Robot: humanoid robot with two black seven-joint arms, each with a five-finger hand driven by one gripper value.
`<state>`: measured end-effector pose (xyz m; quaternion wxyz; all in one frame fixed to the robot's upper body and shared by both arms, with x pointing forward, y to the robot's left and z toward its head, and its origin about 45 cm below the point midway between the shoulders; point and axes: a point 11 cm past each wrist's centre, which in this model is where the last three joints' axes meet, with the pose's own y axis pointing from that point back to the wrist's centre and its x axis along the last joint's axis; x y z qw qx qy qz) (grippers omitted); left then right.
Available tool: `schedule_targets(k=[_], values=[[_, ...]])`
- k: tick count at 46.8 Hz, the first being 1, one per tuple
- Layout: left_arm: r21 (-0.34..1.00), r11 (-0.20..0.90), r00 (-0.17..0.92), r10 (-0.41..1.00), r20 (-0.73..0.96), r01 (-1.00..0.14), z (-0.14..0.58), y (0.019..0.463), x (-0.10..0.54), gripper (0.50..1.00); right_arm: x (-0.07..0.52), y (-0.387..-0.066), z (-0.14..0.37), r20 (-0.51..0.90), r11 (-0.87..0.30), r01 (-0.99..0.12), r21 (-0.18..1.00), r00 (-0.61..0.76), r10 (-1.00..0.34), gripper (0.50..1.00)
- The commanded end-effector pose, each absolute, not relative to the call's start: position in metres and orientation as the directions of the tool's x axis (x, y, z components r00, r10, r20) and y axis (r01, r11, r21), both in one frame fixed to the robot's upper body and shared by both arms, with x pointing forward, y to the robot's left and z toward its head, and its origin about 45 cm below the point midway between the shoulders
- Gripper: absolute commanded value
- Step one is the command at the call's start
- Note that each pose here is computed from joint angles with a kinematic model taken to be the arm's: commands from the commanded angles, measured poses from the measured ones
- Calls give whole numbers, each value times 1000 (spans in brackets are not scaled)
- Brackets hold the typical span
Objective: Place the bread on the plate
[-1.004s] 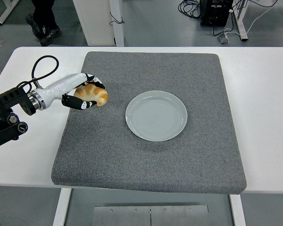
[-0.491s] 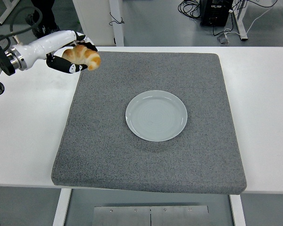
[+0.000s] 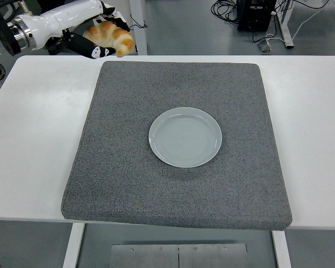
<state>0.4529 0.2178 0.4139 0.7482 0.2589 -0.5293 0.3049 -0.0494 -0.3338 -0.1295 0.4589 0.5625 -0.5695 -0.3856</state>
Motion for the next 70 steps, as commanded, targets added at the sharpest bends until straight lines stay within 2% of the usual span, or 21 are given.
schedule_targets(k=[1,9,38,47,70], values=[[68,704,254,163,953,-707,416,201,452,500,-49,-334,-129,89,70,-287,955,54,-995,1000],[95,775,260,91,961,-624,417,149,446,500,-49,-334,-129,89,70,-287,955,54,-995,1000],[117,885,333,45,942,-450,384,56,417,500,-49,-334,-129,89,70,-287,955,54,-995,1000],[166,890,312,-29,950,-424,352,42,410,500,-49,-334,-129,89,70,-287,955,54,-995,1000],[271,847,347,-111,931,-458,276,62,410,500,-49,-334,-129,89,70,-287,955,54,-995,1000]])
